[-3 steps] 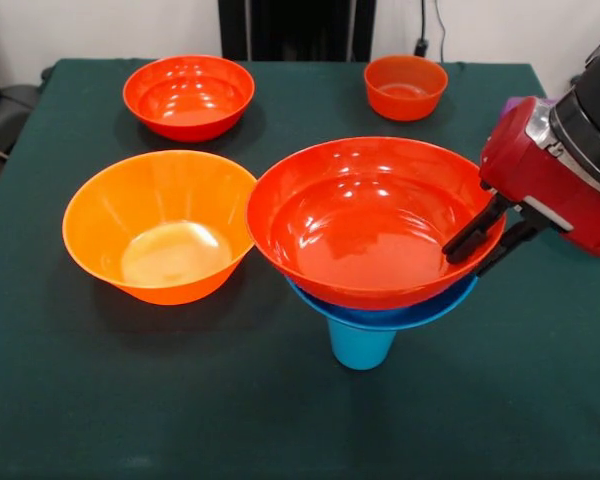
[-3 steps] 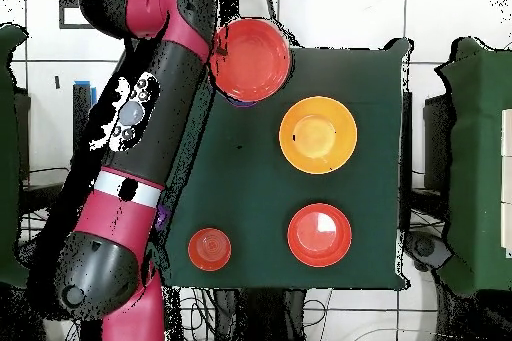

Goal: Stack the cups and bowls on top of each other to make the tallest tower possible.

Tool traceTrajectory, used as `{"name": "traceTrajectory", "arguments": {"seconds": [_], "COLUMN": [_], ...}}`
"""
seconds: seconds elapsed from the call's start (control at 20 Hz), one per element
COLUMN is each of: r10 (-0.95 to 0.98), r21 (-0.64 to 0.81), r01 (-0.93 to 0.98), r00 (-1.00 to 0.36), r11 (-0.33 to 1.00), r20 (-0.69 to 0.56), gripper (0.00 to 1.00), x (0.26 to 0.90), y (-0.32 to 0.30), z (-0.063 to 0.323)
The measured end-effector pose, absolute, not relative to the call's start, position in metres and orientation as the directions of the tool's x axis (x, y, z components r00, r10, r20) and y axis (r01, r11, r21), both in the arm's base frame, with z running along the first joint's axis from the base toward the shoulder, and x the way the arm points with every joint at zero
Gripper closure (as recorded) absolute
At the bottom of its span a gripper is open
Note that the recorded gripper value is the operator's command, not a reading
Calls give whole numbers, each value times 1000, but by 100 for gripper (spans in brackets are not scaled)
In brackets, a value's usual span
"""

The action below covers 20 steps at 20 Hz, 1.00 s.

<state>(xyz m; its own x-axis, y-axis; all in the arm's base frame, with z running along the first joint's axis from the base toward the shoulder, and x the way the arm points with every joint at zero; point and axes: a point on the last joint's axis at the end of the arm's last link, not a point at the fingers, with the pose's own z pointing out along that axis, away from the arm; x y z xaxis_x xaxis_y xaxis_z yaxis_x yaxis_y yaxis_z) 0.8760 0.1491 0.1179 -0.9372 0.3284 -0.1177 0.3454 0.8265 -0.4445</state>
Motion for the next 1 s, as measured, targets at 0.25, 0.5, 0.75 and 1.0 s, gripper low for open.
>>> {"name": "traceTrajectory", "arguments": {"seconds": [0.25,0.5,0.75,1.0], "r10": [330,332,335,331], "r21": [-438,-433,-425,-433], "r01": [347,347,349,344], "r00": [-937,-936,-936,-937], "r11": [829,832,835,833], "r20": [-116,-113,-110,-110], "gripper": [100,100,100,100], "x": [876,876,875,872], "y": [149,150,151,151], "z": [117,116,116,118]}}
